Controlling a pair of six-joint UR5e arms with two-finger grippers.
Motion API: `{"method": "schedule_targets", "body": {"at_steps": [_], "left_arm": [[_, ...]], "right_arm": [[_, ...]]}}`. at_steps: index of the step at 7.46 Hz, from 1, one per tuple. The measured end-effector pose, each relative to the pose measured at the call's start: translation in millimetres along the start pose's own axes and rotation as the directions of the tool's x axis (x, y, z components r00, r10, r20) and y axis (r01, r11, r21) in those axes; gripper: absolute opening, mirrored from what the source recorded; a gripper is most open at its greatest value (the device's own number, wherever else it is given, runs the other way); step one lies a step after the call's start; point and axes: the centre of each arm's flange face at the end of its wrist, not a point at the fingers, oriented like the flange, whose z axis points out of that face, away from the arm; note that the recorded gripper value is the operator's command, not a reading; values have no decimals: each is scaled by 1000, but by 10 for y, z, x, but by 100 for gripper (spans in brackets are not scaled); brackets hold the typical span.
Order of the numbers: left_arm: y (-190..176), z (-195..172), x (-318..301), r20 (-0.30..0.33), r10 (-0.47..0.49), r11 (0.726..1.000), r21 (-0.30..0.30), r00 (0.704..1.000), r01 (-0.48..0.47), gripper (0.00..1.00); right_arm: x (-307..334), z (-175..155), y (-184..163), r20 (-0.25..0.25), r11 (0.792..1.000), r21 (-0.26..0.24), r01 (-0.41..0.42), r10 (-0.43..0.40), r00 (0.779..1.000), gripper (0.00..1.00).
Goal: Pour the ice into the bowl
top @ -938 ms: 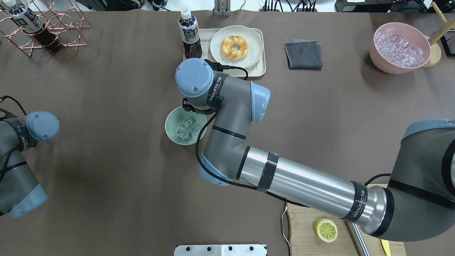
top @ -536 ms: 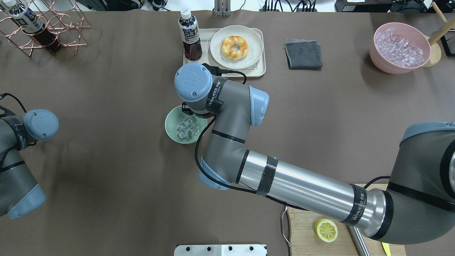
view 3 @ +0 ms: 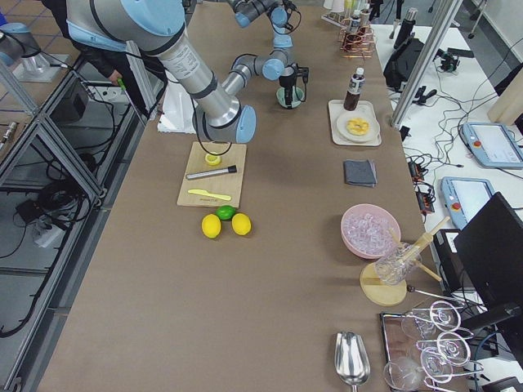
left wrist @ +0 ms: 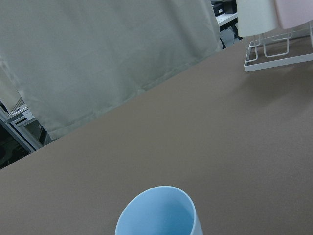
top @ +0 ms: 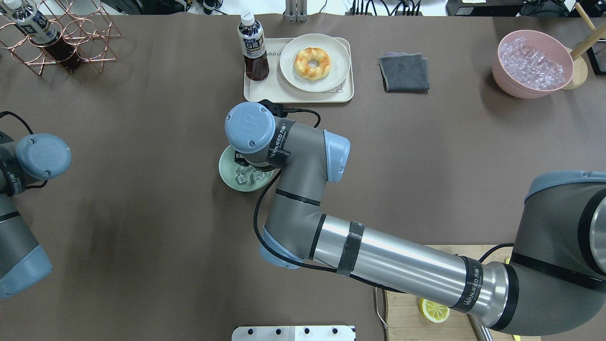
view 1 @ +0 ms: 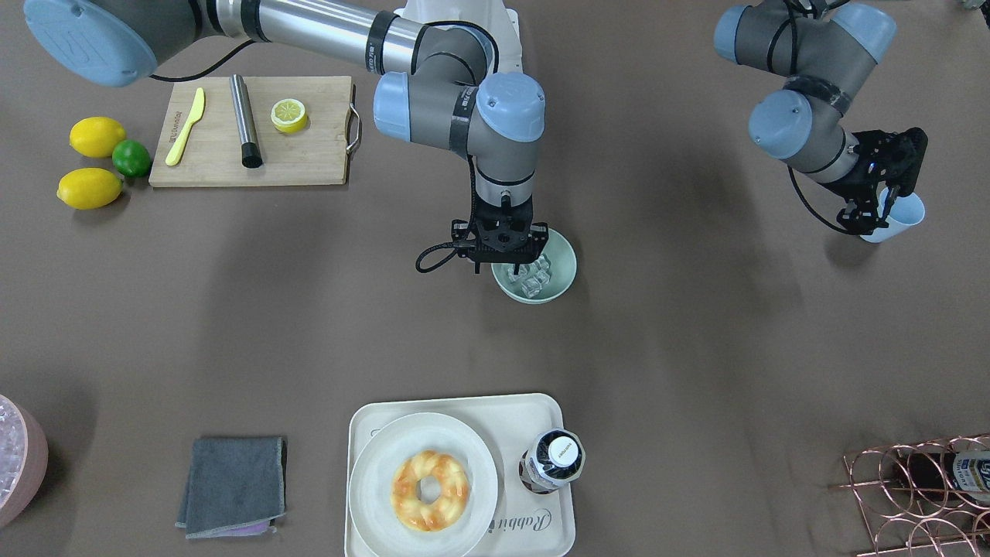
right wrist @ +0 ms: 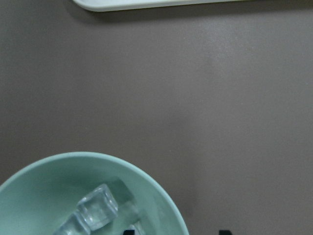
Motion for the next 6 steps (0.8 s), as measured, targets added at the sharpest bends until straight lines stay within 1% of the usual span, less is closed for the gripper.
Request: {"method": "schedule_targets", "body": {"at_steps": [1,2,3,4,5,6], "left_arm": [[-189,-102,-30,-19,31,999,-11,999,-31,97],[-470,-190,-64,-41,69,997,-25,997,-70,97],[-845,-232,-77,-63,117,992,-42,991,-119,97],[-1235,-196,-57,-94,171,981,-74,981,-178,97],[-1611,-46,-28,-134,218,967,-101,967,-232,97],[-1935,198,9,-179,255,954,-116,950,-277,97]], "right_arm": [[-35,11,62,8,1000,-3,6,-6,1000,0],[-69,16,123,21,1000,-5,12,-12,1000,0],[-95,12,168,33,1000,-7,16,-16,999,0],[-105,9,191,40,1000,-9,18,-18,999,0],[-91,-27,154,47,1000,-7,20,-20,999,0],[-22,-121,12,60,1000,-5,25,-25,998,0]]}}
